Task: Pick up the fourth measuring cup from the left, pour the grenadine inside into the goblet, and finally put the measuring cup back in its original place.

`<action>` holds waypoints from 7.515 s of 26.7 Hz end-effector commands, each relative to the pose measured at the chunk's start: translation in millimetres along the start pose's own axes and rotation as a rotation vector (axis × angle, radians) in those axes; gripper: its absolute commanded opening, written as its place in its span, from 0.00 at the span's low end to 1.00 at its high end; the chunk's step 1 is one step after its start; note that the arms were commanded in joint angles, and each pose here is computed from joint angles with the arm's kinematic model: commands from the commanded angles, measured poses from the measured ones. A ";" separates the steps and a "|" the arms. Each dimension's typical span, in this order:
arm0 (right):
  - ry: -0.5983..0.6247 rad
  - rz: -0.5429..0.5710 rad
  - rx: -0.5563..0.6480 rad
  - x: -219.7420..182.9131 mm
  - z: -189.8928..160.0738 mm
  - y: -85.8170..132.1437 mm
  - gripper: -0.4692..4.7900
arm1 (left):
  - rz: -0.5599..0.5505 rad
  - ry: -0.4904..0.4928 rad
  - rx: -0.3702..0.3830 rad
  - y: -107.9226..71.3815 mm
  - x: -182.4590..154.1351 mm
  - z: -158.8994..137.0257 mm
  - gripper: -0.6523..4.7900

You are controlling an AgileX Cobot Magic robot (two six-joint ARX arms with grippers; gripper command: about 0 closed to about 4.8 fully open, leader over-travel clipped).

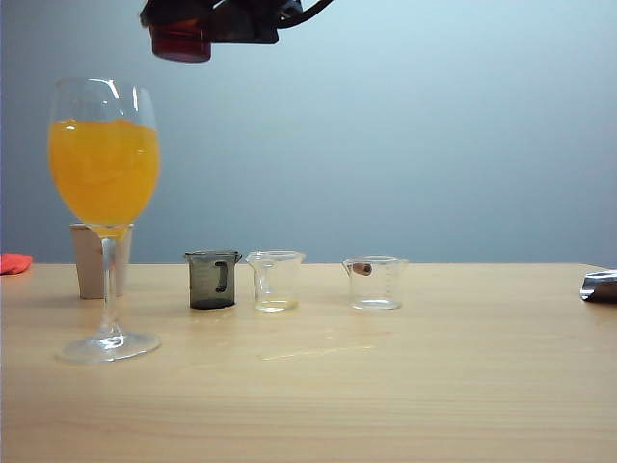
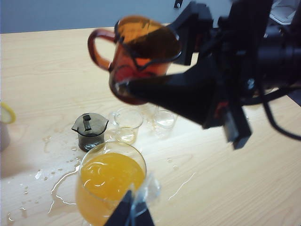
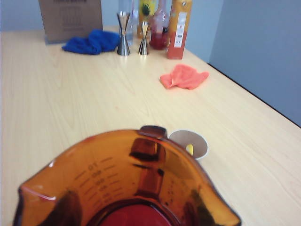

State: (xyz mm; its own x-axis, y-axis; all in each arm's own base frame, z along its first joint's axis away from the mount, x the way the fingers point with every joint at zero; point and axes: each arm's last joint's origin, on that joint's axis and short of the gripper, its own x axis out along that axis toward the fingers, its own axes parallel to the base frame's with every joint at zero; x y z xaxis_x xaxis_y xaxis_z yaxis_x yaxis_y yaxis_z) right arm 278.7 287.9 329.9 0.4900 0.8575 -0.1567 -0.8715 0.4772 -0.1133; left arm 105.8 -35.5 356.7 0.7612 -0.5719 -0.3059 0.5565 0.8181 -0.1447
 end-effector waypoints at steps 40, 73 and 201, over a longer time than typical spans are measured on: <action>0.018 -0.064 -0.839 26.5 -10.1 32.6 0.08 | 0.042 0.061 -0.024 1.0 -0.8 -5.6 0.11; 0.022 -0.055 -1.155 27.4 -9.2 38.1 0.08 | 0.042 0.061 -0.024 0.9 -0.9 -5.7 0.11; 0.036 -0.106 -1.790 29.7 -2.2 57.4 0.08 | 0.040 0.114 -0.045 0.6 -1.8 -11.2 0.11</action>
State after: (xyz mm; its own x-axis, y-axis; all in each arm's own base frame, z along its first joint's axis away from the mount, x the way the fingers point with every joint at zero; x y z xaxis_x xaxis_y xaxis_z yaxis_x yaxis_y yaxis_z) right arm 245.0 340.2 310.2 0.5592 0.8186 -0.1310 0.2076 -0.2913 -0.9338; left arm 101.5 -33.4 344.9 0.7338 -0.5291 -0.4262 0.5065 0.8441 -0.1759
